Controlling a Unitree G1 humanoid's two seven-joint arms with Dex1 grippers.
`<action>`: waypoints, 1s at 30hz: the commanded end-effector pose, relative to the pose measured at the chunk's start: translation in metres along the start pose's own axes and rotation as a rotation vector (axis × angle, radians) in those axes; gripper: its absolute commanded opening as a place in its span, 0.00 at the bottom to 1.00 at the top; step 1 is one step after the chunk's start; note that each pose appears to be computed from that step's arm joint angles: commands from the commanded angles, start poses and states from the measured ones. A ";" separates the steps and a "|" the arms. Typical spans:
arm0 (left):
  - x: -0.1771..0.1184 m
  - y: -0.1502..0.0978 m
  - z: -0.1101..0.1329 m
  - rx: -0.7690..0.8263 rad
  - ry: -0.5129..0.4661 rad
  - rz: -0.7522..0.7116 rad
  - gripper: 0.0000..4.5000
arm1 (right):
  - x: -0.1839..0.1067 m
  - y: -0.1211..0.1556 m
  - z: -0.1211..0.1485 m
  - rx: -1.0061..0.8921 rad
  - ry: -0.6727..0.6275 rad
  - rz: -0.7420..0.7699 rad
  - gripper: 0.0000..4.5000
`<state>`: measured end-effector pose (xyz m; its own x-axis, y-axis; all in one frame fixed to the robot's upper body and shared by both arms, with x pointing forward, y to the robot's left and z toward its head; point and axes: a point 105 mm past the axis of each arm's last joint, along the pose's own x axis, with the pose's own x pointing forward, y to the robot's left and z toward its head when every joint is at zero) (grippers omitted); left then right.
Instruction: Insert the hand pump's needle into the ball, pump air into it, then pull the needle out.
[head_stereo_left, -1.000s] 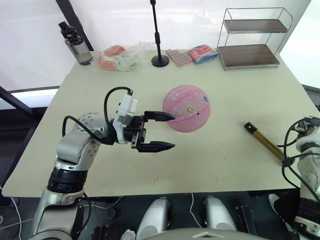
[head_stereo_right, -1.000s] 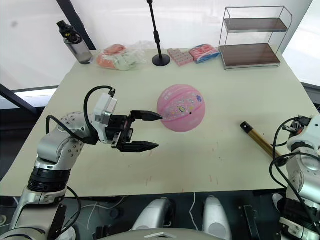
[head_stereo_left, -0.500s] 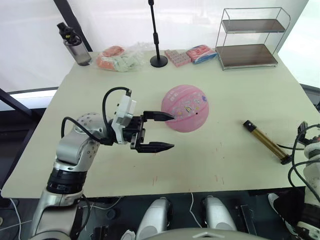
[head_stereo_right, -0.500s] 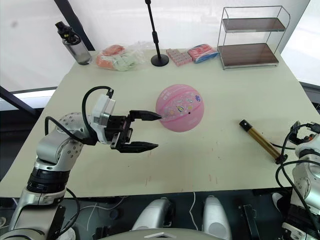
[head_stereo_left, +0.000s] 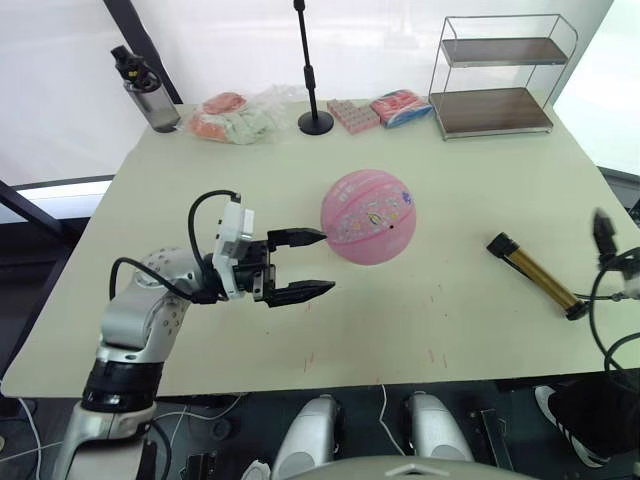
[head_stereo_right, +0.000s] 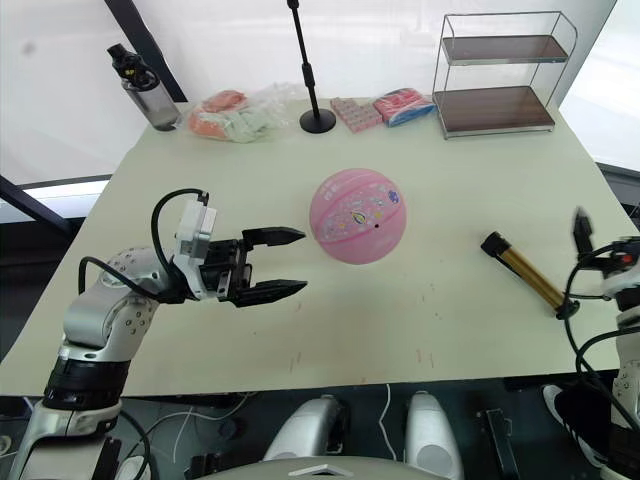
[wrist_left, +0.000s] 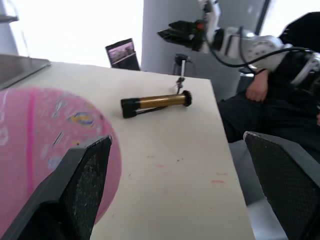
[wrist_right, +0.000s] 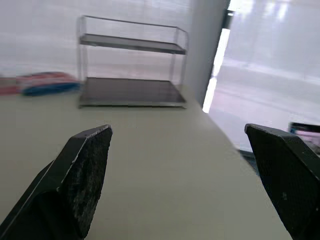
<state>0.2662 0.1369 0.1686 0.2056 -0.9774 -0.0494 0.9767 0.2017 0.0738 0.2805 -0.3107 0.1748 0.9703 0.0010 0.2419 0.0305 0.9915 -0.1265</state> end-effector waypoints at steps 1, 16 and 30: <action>-0.015 -0.001 0.004 0.043 -0.006 0.087 1.00 | -0.011 0.043 -0.002 0.037 0.009 0.266 0.99; -0.095 -0.017 -0.088 -0.039 0.239 0.417 1.00 | -0.111 0.057 -0.092 0.009 0.356 0.694 0.99; -0.130 -0.056 -0.131 -0.151 0.332 0.625 1.00 | -0.124 0.036 -0.085 -0.005 0.326 0.639 0.99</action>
<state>0.1927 0.2585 0.0328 0.6910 -0.6245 -0.3642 0.6717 0.7408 0.0040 0.1824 -0.2809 0.0441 0.8068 0.5500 -0.2158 -0.5803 0.8064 -0.1143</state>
